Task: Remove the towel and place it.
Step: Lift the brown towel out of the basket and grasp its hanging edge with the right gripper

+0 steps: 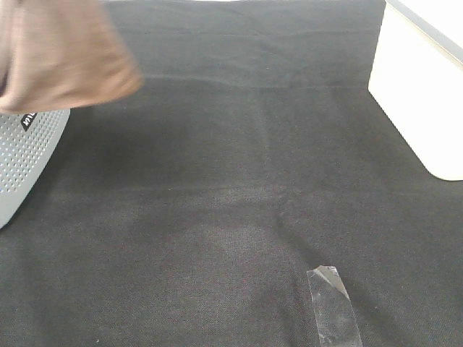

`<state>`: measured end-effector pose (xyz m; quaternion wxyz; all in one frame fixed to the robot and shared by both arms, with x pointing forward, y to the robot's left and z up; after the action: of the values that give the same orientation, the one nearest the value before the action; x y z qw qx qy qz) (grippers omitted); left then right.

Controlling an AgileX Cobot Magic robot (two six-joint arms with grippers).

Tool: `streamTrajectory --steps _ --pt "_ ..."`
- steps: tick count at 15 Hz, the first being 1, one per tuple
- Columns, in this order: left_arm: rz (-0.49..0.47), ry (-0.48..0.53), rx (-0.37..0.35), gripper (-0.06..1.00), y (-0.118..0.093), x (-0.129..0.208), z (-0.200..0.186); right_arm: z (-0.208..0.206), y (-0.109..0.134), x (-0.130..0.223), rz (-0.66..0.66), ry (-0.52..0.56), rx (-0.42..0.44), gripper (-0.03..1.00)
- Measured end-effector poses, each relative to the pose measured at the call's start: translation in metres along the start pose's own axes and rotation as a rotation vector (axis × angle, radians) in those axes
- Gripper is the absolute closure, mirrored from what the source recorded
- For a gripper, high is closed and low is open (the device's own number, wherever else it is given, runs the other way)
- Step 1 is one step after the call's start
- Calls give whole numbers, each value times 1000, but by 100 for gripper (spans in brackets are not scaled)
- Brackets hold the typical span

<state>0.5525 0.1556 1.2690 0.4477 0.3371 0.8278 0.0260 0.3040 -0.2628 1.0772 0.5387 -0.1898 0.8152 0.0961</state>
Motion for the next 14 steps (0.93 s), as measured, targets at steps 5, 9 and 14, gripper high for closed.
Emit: streamTrajectory --steps 5,9,14 --pt "64 -99 131 94 -53 -22 -9 75 -4 -30 -165 -19 -333 29" --pt "91 -156 193 94 -81 -33 -16 134 -11 -52 -275 -114 -579 29" --pt "113 -188 237 94 -98 -38 -22 185 29 -48 -235 -125 -837 20"
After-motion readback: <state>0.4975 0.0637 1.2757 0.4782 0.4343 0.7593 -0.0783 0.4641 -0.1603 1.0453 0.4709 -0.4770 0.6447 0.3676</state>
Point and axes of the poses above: a point on each arm's last joint axis where the gripper is mounted, z pointing out along that axis toward the gripper, y along the wrist's bending axis when the last joint is at zero, x = y × z, the point moved 1 cm from there along z, pointing out along that axis toward the gripper, and after that the axes turned 7 degrees about -z, right-handed, at the moved point
